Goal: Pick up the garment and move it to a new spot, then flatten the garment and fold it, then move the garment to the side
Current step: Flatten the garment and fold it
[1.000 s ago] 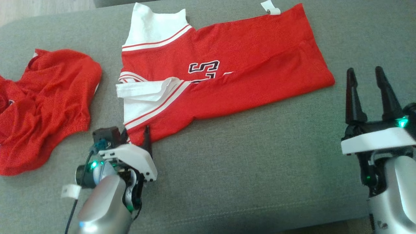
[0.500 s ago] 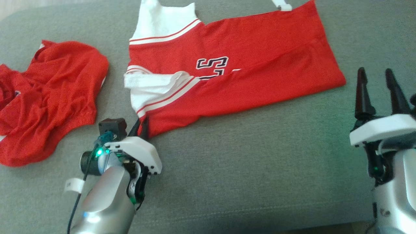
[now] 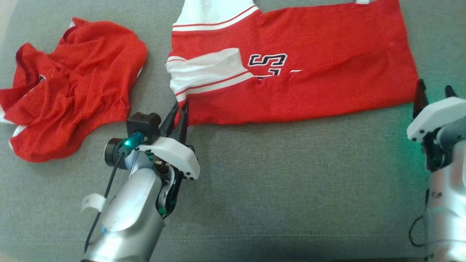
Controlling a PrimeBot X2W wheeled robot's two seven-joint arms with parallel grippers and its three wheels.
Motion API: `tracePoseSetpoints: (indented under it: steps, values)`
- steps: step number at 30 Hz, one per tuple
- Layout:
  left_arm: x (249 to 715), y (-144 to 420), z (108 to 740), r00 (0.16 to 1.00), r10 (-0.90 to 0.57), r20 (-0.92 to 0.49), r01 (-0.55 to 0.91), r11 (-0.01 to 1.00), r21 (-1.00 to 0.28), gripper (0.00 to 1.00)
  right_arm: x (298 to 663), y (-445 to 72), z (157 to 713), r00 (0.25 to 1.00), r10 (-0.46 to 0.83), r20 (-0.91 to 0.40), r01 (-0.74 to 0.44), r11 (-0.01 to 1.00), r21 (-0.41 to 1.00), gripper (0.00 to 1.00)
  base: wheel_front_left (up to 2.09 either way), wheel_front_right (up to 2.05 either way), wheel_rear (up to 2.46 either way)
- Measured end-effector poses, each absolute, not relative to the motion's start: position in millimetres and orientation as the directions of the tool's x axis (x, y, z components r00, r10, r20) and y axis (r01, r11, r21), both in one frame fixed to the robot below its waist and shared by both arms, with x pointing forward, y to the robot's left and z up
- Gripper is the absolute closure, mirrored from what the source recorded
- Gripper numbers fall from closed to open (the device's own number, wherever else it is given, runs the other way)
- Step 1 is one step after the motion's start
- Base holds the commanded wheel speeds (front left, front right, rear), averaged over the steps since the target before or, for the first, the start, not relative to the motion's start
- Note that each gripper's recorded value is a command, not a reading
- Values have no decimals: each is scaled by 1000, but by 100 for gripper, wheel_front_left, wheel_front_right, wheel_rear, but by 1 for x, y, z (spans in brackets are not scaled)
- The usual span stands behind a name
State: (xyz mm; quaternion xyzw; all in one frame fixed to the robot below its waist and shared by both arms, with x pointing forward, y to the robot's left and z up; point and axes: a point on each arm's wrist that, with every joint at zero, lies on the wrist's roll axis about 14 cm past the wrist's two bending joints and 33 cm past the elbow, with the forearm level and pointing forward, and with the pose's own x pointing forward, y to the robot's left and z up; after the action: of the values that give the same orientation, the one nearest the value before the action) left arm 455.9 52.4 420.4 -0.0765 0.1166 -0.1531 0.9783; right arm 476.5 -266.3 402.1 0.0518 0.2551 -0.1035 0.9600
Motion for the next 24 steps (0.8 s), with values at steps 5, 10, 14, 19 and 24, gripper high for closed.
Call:
tracePoseSetpoints:
  steps: [5, 10, 14, 19, 24]
  values:
    - [455, 52, 415, 920, -324, -219, 287, 940, -185, 100, 484, -265, 382, 804, -177, -567, 255, 965, 60, 0, 0, 0, 0]
    - [457, 56, 411, 921, -318, -225, 279, 942, -187, 100, 487, -260, 367, 770, -163, -617, 255, 965, 64, 0, 0, 0, 0]
    - [458, 58, 406, 918, -315, -240, 276, 944, -184, 100, 497, -255, 364, 753, -143, -642, 253, 964, 82, 48, 0, 0, 0]
    - [462, 60, 409, 920, -316, -233, 281, 944, -172, 100, 500, -248, 365, 748, -117, -653, 239, 966, 101, 100, 0, 0, 0]
    - [463, 63, 419, 926, -311, -212, 282, 947, -156, 100, 492, -244, 370, 750, -98, -654, 236, 964, 125, 100, 0, 0, 0]
